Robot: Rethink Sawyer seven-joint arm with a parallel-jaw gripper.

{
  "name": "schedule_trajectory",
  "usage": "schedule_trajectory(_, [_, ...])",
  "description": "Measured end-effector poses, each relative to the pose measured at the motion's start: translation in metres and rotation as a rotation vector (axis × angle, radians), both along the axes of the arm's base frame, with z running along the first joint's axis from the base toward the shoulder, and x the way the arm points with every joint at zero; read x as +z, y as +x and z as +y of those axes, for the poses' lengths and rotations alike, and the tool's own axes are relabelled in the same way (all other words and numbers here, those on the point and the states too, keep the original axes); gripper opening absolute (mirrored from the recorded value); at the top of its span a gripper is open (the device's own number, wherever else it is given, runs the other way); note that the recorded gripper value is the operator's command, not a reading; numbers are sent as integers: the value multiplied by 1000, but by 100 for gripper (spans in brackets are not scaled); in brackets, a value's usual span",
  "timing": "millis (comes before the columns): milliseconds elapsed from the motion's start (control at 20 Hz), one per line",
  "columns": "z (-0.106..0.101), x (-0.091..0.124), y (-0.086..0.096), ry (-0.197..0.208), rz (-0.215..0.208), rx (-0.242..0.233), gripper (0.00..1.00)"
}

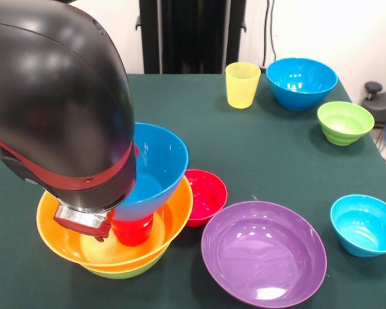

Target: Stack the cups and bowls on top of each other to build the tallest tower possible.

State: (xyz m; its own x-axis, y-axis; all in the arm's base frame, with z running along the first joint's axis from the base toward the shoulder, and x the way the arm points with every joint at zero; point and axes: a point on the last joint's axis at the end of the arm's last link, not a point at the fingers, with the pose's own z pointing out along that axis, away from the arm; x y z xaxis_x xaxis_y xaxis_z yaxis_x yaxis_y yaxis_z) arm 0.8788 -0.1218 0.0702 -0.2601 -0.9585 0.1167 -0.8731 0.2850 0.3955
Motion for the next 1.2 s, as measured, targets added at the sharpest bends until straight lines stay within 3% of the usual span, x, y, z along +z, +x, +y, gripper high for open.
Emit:
schedule_trajectory(750, [-25, 3, -6, 7, 6, -26, 100])
schedule_trajectory(1200, [-30, 24, -12, 7, 66, -40, 100])
